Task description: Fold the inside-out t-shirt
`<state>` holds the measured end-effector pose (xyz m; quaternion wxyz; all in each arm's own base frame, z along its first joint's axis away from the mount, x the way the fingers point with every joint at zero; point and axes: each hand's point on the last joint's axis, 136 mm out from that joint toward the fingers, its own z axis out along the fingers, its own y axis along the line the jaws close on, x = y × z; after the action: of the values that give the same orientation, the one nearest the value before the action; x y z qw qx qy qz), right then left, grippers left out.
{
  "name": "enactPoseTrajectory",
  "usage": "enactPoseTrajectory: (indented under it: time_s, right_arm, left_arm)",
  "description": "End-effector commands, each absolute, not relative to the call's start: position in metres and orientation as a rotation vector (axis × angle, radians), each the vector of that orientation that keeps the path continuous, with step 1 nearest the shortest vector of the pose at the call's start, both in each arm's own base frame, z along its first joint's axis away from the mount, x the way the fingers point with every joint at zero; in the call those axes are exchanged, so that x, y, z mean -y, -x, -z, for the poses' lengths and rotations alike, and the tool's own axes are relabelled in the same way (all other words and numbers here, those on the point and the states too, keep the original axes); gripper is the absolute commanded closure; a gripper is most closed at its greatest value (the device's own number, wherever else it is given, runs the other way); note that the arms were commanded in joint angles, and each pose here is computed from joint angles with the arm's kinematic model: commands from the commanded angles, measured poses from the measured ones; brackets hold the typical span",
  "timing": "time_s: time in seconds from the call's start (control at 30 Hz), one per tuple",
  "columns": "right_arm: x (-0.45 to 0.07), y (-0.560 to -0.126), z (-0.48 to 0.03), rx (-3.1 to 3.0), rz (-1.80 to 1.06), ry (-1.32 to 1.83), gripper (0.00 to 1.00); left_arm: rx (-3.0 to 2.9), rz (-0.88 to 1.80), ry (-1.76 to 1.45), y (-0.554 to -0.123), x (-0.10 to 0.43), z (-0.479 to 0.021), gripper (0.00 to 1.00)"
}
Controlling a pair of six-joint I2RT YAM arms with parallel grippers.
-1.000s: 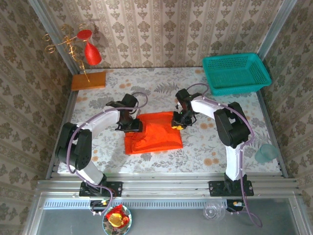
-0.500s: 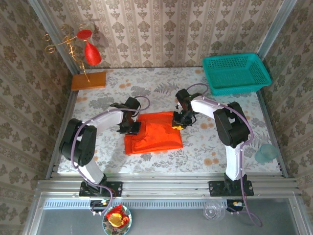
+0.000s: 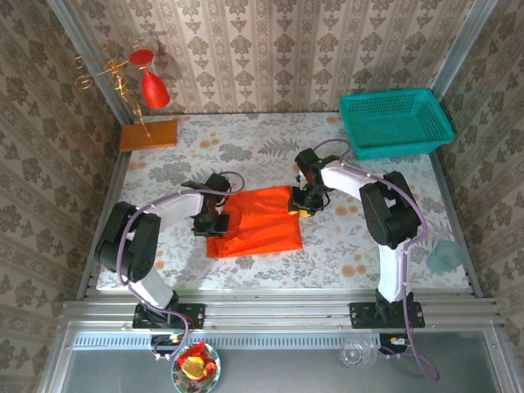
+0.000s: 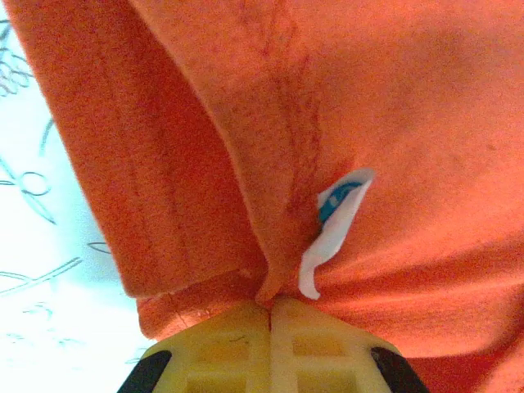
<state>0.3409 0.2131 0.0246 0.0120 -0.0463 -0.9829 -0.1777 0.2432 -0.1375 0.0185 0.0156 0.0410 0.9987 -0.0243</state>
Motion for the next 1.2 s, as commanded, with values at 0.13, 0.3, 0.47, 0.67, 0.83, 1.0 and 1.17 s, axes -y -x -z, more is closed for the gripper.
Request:
enactPoseTrajectory:
  time_s: [0.13, 0.3, 0.47, 0.67, 0.83, 1.0, 1.17]
  right_arm:
    - [-0.206, -0.342, -0.063, 3.132, 0.555, 0.111, 0.61]
    - [-0.226, -0.353, -0.079, 3.119, 0.696, 0.035, 0.61]
    - [-0.259, -0.365, -0.086, 3.055, 0.875, -0.071, 0.63]
    - [-0.297, -0.380, -0.075, 2.940, 1.019, -0.165, 0.64]
    - [-0.290, -0.399, -0.043, 2.973, 0.850, -0.098, 0.70]
    - [-0.262, -0.388, -0.026, 2.990, 0.685, -0.030, 0.73]
    - [-0.238, -0.354, -0.027, 2.995, 0.608, 0.000, 0.73]
  left_arm:
    - [-3.002, -0.039, -0.097, -0.270, 0.119, -0.044, 0.91]
    - [-2.942, 0.001, -0.032, -0.291, 0.106, -0.064, 0.83]
    - [-2.904, 0.128, -0.018, -0.278, 0.113, -0.092, 0.65]
    - [-2.937, 0.348, 0.010, -0.236, 0.137, -0.094, 0.71]
    - [-2.987, 0.373, 0.034, -0.212, 0.158, -0.067, 0.77]
    - [-3.007, 0.292, 0.052, -0.220, 0.156, -0.040, 0.82]
    - [-3.030, 0.273, 0.009, -0.240, 0.161, -0.022, 0.84]
